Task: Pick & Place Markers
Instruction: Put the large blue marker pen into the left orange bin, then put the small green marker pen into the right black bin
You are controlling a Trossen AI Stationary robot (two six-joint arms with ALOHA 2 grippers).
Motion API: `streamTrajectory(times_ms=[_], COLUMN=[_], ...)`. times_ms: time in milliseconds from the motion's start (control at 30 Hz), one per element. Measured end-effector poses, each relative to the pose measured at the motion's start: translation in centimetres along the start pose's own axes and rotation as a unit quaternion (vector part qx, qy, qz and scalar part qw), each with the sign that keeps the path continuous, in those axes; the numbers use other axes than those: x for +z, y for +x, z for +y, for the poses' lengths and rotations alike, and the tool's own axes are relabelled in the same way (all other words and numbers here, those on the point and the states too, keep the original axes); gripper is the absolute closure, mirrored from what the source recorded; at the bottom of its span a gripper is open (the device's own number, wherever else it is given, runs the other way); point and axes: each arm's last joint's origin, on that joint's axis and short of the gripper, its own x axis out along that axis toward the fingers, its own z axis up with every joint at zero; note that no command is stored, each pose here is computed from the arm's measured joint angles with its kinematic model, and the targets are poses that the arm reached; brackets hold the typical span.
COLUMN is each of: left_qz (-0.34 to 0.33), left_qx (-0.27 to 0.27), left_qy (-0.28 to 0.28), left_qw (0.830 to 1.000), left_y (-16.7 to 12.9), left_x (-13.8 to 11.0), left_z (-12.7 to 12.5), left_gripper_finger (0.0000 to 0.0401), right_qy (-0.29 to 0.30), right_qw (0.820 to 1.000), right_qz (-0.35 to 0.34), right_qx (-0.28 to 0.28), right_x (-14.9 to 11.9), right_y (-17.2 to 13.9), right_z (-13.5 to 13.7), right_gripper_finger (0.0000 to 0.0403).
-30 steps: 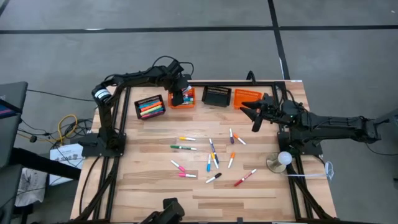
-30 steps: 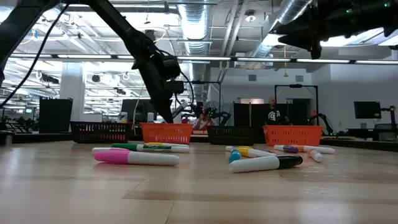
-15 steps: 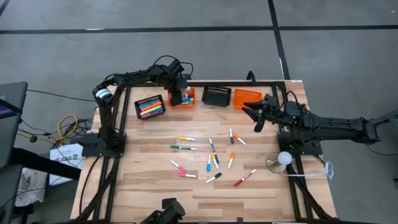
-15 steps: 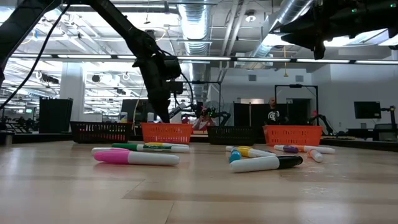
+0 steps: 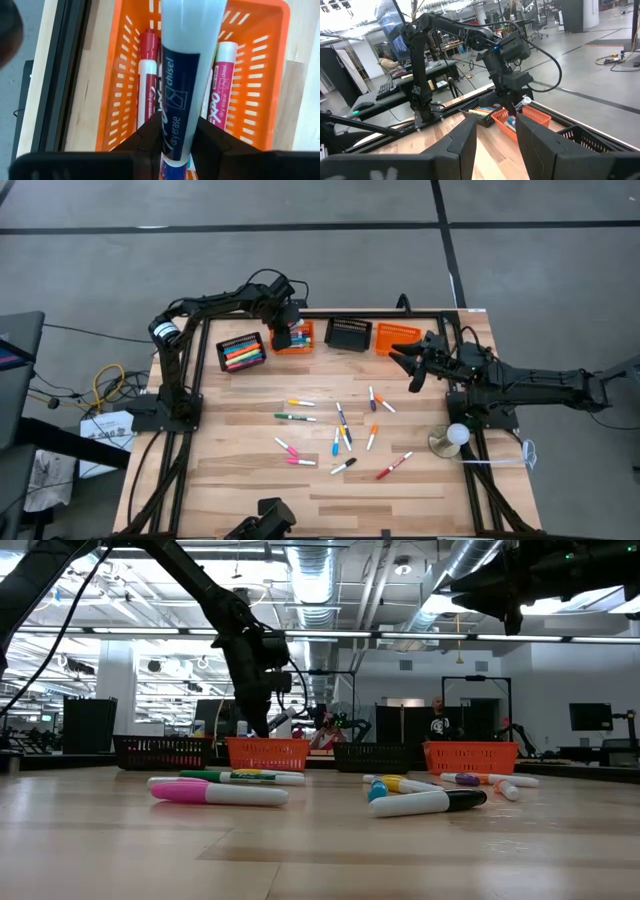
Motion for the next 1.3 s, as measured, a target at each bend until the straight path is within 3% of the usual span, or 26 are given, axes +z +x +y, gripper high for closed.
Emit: streamTrajectory(times_ms=[433,667,1000,1300], left_qz=[-0.003,-0.076,-0.23,-0.273], left_qx=[0.004,0.031,0.033,-0.01], left_qy=[-0.003,-0.005,0.012,0.011], left_qw=[1.0,0.997,0.973,0.962], left_y=[-0.4,-6.1,-16.3,-18.3], left_x=[0.0,1.0,0.3,-2.3], left_z=[-0.1,-1.3,-6.5,-12.4], left_gripper_finger=[0.0237,0.0227,0.0226,0.0239], right_qy=[0.001,0.001,0.0,0.0], right_qw=[1.0,1.0,1.0,1.0], right_qz=[-0.011,-0.01,-0.004,-0.004], right_qx=[0.002,0.002,-0.001,0.0], right_x=[0.2,0.2,0.1,0.1], right_y=[0.0,0.0,0.0,0.0], right_z=[0.0,0.0,0.0,0.0], right_gripper_finger=[0.0278,0.0278,0.0278,0.0278])
